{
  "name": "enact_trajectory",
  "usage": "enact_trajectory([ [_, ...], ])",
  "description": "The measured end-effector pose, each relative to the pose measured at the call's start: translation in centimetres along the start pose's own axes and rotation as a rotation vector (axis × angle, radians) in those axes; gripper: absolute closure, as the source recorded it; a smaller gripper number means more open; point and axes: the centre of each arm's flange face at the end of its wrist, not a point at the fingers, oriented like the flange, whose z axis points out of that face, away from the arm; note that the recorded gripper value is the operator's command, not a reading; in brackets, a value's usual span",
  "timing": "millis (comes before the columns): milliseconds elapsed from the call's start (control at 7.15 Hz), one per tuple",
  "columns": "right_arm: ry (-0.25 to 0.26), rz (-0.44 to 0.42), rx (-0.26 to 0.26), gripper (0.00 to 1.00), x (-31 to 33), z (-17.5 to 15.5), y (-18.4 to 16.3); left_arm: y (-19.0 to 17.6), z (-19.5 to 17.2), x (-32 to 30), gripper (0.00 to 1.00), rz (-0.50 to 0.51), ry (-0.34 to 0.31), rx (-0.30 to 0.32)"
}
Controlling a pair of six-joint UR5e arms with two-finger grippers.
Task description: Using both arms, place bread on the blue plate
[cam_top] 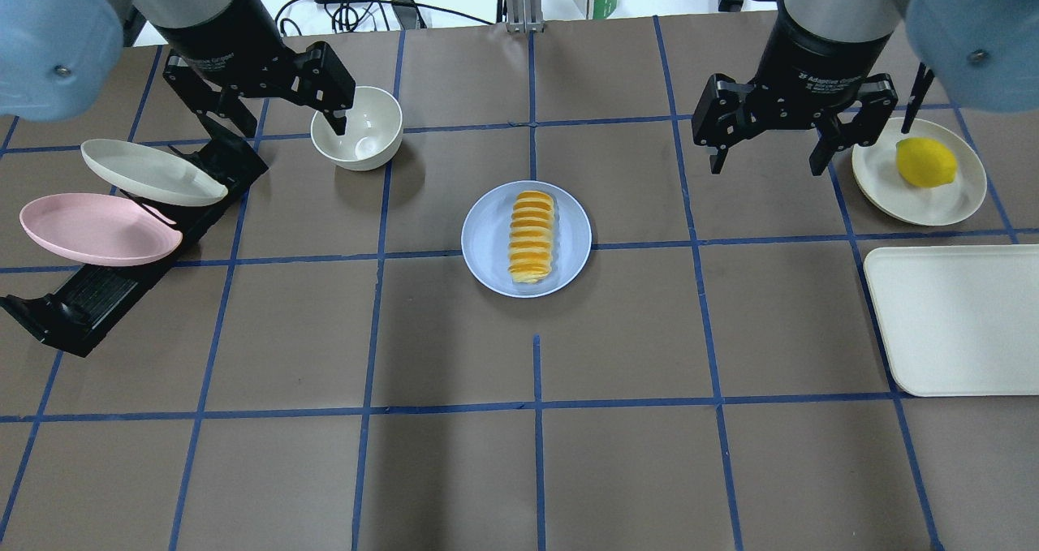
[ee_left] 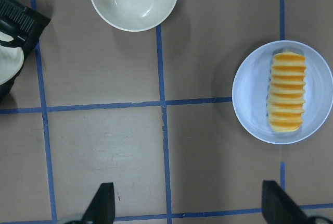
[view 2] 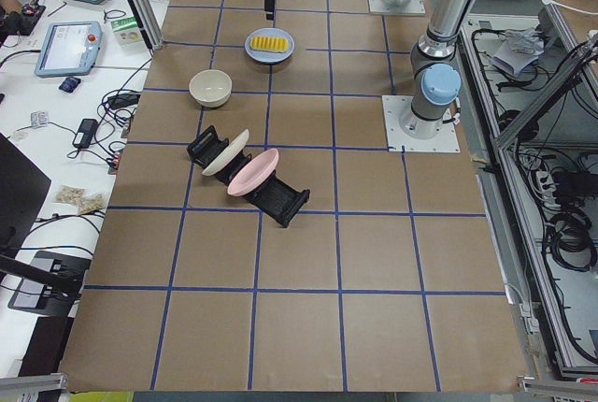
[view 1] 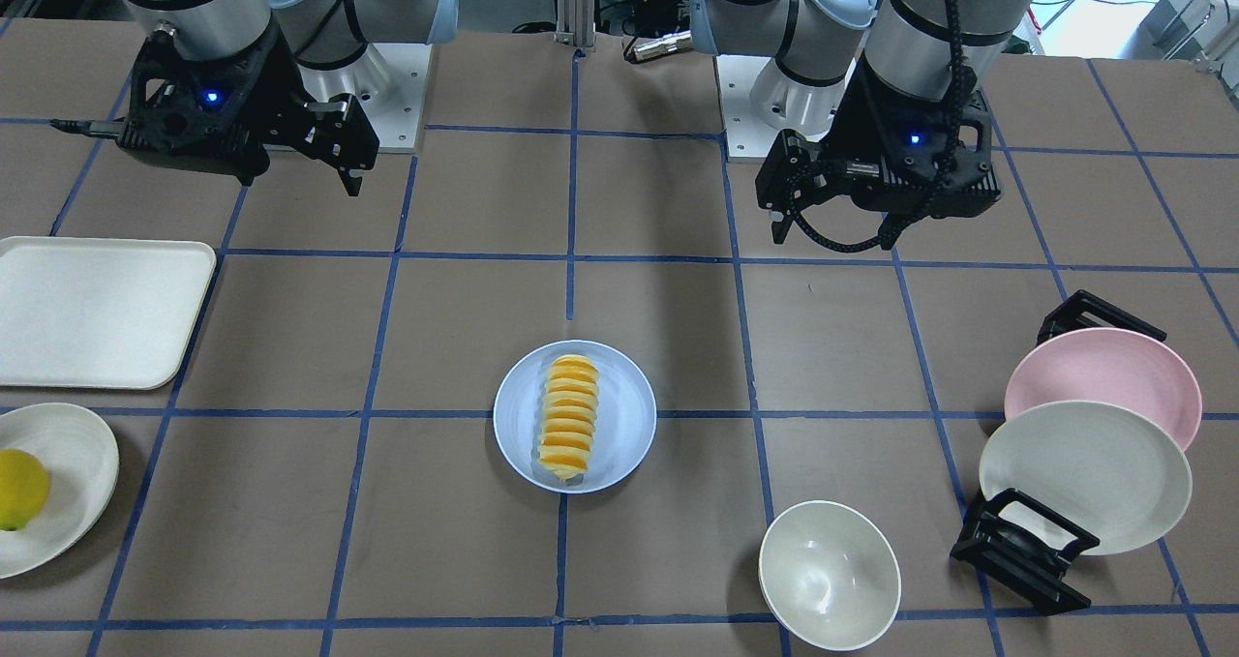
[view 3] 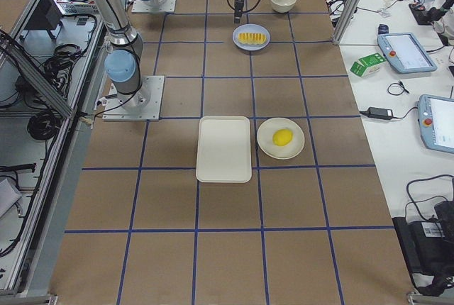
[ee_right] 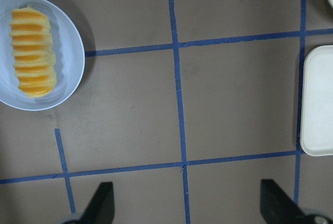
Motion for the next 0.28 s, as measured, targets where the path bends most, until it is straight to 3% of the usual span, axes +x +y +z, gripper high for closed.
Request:
enact_trajectory([
  [280, -0.011, 0.008, 0.004, 0.0, 1.44, -0.32, -0.16, 0.03, -0.05, -0.01, 0.0, 0.0, 0.001, 0.001],
])
